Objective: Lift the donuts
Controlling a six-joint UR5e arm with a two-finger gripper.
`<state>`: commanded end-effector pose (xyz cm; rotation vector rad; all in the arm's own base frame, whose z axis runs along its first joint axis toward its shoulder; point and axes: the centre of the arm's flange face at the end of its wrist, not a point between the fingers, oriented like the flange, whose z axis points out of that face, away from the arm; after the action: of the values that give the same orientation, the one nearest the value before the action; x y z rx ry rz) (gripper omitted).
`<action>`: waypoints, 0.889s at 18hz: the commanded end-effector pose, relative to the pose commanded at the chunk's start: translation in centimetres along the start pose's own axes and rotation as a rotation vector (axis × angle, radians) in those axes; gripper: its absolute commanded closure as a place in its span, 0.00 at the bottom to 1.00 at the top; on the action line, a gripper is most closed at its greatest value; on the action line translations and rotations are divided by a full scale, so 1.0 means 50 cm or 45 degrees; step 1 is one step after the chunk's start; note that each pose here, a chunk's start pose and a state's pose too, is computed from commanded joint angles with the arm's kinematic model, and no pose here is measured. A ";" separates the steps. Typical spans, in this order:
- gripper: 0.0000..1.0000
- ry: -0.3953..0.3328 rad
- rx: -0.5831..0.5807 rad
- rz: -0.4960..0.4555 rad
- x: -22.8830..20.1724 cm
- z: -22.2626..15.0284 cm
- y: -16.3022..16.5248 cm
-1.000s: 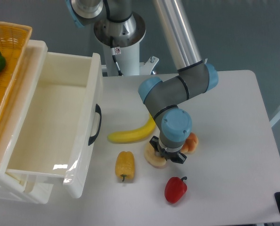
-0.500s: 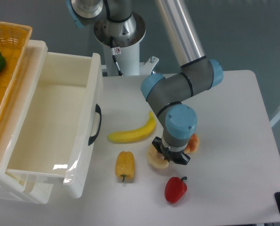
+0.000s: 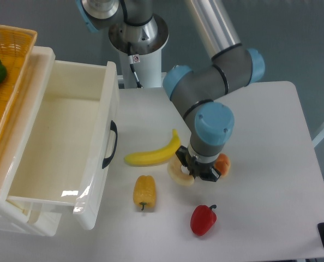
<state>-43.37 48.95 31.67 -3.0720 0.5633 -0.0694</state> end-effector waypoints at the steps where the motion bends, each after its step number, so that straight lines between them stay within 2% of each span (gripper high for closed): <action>1: 1.00 -0.006 0.002 0.016 0.006 -0.014 0.001; 7: 1.00 -0.026 0.004 0.091 0.049 -0.077 -0.013; 16: 1.00 -0.020 0.004 0.112 0.074 -0.079 -0.031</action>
<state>-39.53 49.04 35.79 -3.0373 0.6963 -0.0453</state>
